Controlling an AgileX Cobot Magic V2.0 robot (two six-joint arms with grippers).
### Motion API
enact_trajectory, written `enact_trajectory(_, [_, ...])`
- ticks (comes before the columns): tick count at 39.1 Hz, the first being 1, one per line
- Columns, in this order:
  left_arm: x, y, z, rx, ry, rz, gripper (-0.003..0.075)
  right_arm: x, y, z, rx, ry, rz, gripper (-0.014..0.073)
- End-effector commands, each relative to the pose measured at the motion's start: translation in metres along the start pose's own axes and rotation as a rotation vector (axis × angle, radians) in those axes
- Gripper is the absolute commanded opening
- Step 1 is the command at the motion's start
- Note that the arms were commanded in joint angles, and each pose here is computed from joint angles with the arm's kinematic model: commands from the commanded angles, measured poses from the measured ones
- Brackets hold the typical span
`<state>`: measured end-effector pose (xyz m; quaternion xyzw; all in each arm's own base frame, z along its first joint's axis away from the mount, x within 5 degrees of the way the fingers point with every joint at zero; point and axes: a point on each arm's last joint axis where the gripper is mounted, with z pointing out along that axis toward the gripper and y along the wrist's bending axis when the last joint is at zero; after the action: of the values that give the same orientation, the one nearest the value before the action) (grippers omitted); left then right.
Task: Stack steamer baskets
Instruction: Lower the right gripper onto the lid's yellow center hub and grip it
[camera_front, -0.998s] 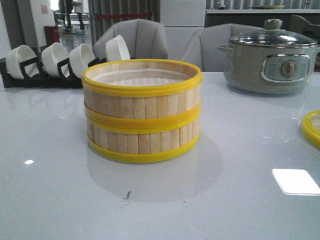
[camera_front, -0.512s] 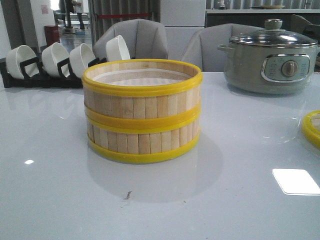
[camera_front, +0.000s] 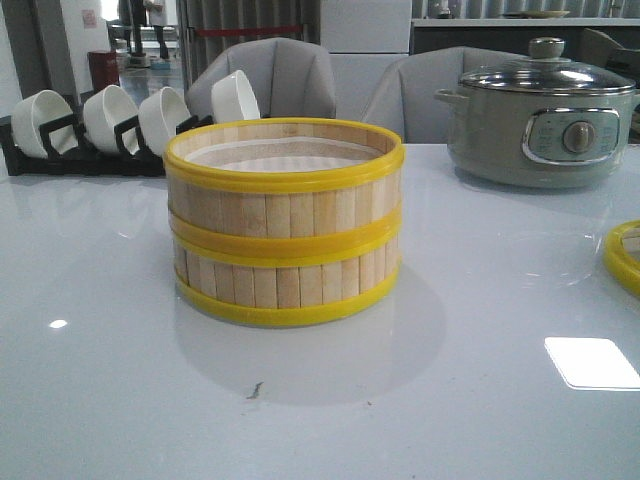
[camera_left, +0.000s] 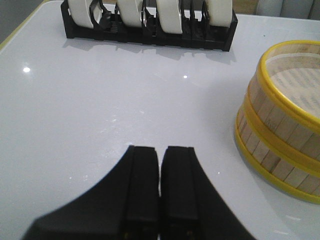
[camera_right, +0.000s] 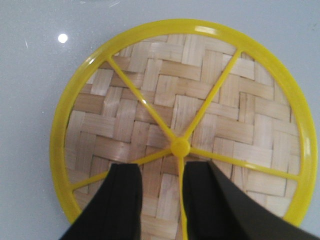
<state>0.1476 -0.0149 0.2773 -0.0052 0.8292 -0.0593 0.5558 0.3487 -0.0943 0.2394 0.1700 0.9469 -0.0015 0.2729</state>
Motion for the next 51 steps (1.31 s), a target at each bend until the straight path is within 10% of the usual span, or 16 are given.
enact_trajectory(1, [-0.017,-0.003,-0.003,0.023,-0.115,-0.015,0.0088,-0.019,-0.001,-0.011,0.003,-0.090,-0.013,0.0330])
enact_trajectory(51, [-0.017,-0.003,-0.003,0.023,-0.115,-0.015,0.0088,-0.020,-0.014,0.022,0.019,-0.063,0.025,0.0330])
